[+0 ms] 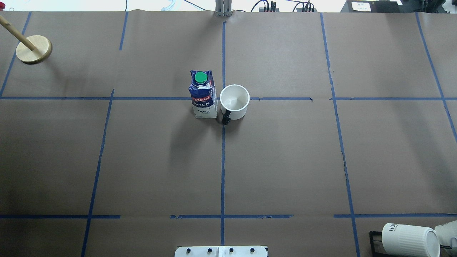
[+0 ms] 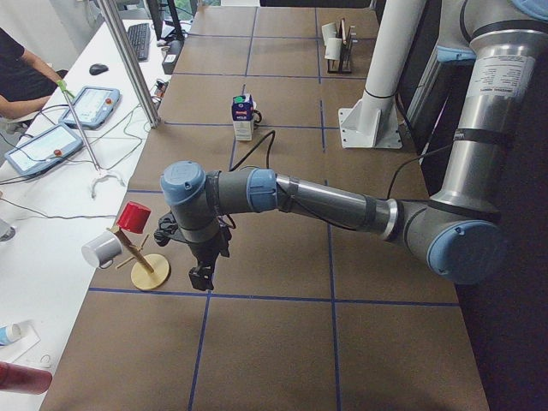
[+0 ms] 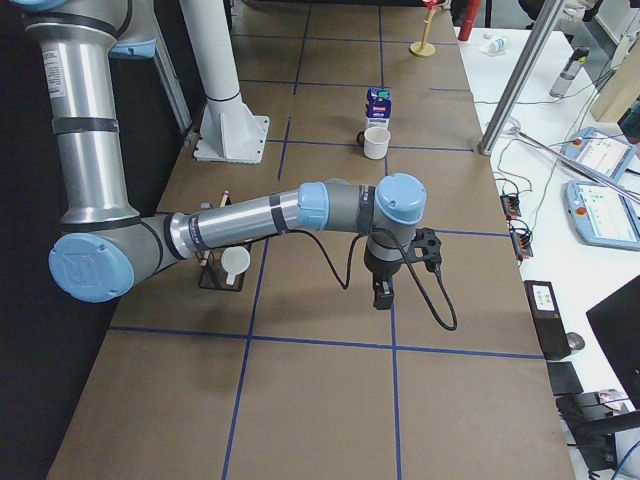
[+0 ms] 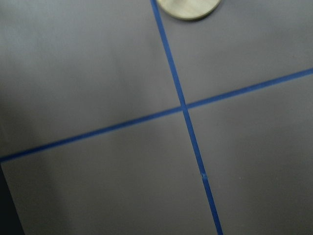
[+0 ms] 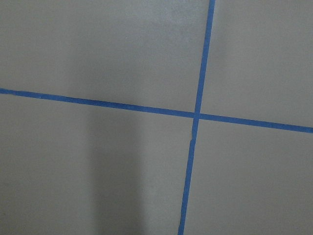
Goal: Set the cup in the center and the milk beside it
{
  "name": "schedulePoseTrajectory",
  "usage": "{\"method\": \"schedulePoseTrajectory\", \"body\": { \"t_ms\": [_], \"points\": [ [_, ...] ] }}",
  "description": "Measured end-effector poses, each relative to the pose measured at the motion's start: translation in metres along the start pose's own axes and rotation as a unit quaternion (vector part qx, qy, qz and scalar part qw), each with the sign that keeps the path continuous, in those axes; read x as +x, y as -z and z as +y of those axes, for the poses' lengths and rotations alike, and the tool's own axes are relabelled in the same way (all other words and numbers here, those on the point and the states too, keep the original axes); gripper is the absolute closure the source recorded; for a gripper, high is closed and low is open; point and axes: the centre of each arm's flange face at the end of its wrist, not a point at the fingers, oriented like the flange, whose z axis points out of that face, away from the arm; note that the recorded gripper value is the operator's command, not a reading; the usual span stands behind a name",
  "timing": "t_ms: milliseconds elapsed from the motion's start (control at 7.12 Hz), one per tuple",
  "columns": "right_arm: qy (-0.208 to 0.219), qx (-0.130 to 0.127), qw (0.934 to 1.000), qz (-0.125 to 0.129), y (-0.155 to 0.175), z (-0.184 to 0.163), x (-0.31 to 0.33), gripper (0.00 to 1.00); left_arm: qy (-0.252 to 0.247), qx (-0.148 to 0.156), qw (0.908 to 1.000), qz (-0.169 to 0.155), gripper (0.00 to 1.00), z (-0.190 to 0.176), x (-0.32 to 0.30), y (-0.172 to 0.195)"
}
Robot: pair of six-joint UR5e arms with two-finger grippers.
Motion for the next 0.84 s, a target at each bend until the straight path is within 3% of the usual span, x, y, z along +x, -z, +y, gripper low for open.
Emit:
{"method": "schedulePoseTrajectory", "body": {
  "t_ms": [281, 842],
  "points": [
    [0.004, 0.0, 0.9999, 0.01, 0.001, 0.001, 0.0, 0.0, 0.009, 0.007, 0.9998, 0.018, 0.0, 0.011, 0.006, -0.002],
    [0.004, -0.002, 0.9999, 0.015, -0.001, 0.001, 0.002, 0.0, 0.008, 0.011, 0.9998, 0.016, 0.0, 0.019, 0.009, 0.001]
  ]
}}
